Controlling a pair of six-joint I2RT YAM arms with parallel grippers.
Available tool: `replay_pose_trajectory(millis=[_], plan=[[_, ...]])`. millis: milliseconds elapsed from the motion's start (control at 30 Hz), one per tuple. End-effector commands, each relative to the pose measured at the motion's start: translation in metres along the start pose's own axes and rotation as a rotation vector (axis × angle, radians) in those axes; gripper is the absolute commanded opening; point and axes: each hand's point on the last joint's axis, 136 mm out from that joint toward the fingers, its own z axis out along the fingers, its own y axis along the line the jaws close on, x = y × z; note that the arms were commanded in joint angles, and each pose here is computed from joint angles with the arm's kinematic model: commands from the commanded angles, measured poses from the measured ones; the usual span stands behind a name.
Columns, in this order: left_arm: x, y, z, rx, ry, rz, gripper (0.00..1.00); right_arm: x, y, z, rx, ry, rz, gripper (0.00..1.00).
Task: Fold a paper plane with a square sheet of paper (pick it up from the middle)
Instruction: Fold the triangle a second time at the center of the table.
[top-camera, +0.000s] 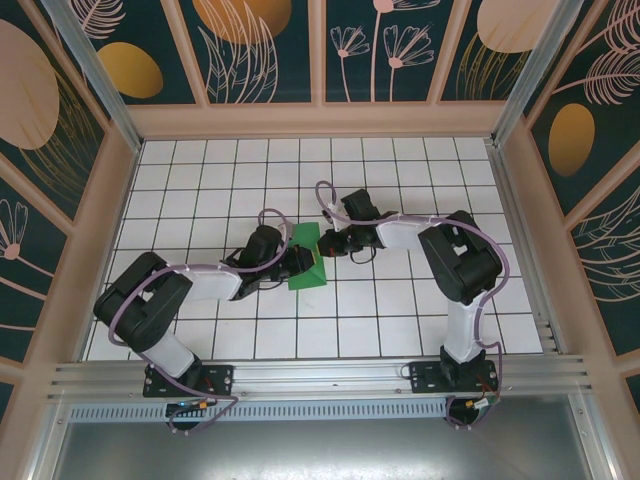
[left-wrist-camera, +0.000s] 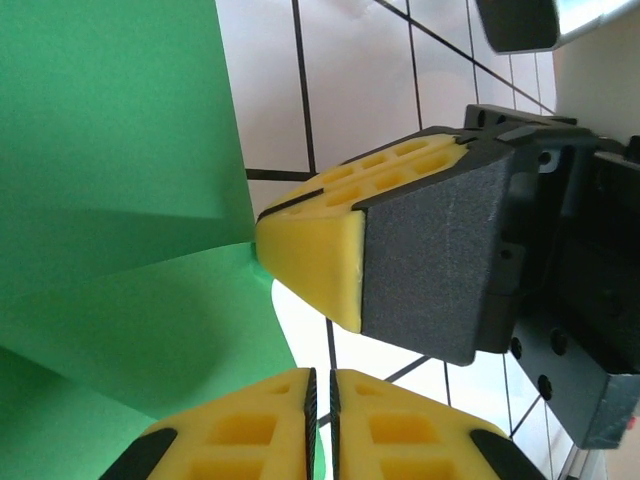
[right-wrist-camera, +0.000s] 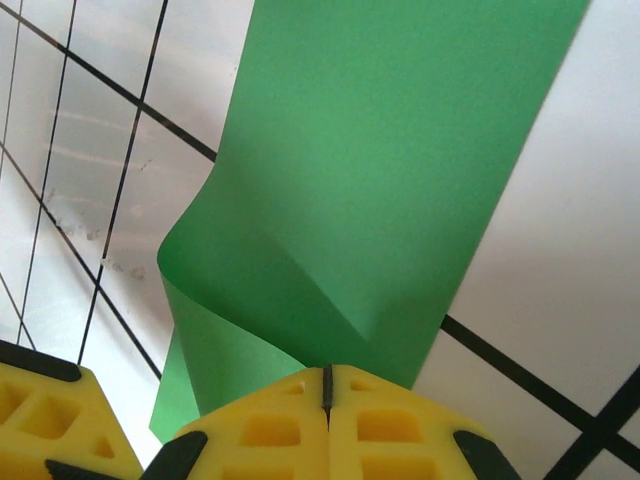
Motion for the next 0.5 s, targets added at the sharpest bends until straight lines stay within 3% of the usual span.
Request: replay_pose_trajectory(millis=[0, 467], plan=[[-0.006, -0.008, 0.006, 0.026, 0.002, -0.001, 0.16, -0.007, -0.005, 0.002, 0.024, -0.009, -0.028, 0.0], [-0.007, -0.002, 0.017, 0.002, 0.012, -0.004, 0.14, -0.007, -0.015, 0.006, 0.064, -0.002, -0.018, 0.0]])
